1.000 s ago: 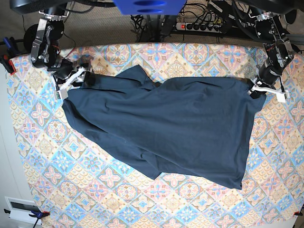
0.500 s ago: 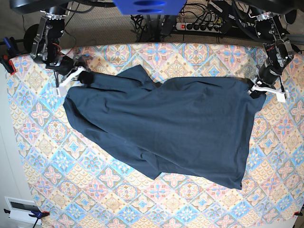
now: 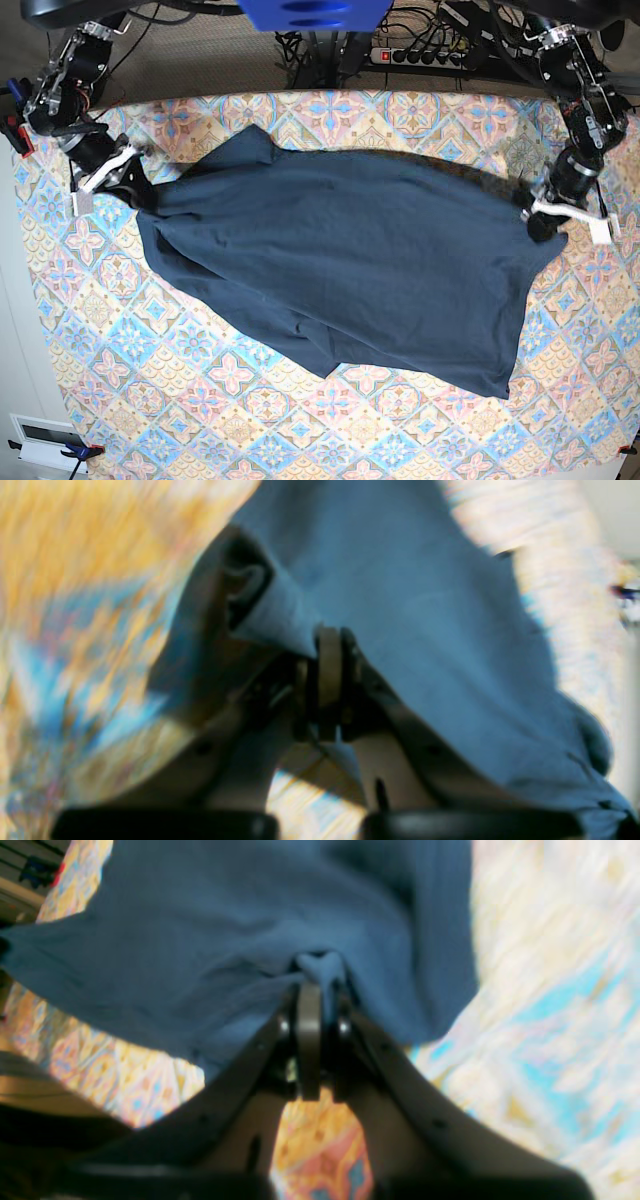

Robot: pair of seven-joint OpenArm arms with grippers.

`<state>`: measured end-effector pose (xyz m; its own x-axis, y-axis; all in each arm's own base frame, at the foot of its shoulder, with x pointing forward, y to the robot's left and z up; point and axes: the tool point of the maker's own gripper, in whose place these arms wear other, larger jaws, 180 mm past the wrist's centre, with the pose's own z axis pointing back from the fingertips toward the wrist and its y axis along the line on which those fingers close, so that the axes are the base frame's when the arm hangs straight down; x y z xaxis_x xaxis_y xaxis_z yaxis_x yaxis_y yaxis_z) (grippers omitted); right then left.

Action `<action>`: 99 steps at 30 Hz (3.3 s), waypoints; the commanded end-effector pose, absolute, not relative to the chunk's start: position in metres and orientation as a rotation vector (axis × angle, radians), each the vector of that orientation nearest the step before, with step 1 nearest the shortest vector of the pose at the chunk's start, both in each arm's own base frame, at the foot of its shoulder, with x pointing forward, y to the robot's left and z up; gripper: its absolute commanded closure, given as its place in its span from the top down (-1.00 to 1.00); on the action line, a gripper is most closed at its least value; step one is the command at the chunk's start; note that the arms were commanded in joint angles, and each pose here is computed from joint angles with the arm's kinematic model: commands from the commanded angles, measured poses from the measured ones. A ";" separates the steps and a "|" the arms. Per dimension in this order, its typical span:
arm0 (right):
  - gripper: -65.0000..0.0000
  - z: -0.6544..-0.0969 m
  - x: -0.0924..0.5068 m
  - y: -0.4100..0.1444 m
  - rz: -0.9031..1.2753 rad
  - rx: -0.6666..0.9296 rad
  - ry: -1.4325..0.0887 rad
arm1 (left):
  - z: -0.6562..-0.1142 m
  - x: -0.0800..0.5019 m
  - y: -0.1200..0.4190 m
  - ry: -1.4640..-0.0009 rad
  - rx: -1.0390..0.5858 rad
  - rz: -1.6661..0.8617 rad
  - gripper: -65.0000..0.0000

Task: Layout the t-shirt on the table in an organized manner, then fold the t-shirt properly
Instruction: 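Lift the navy t-shirt by its corners with both grippers, then lay the t-shirt down while drawing both grippers toward the robot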

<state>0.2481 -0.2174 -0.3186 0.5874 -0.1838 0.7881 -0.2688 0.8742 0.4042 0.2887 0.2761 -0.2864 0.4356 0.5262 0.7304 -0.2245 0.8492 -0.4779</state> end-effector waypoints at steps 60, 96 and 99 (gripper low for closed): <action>-0.97 -0.054 0.408 -0.242 0.500 0.437 -1.487 | -0.033 0.460 0.225 -1.491 -0.401 0.135 -1.00; -0.98 -0.304 0.187 -0.248 0.334 0.393 -0.671 | -0.323 0.232 0.312 -0.776 -0.241 0.510 -1.00; -0.98 -0.296 0.177 -0.260 0.319 0.353 -0.665 | -0.323 0.232 0.312 -0.776 -0.241 0.510 -1.00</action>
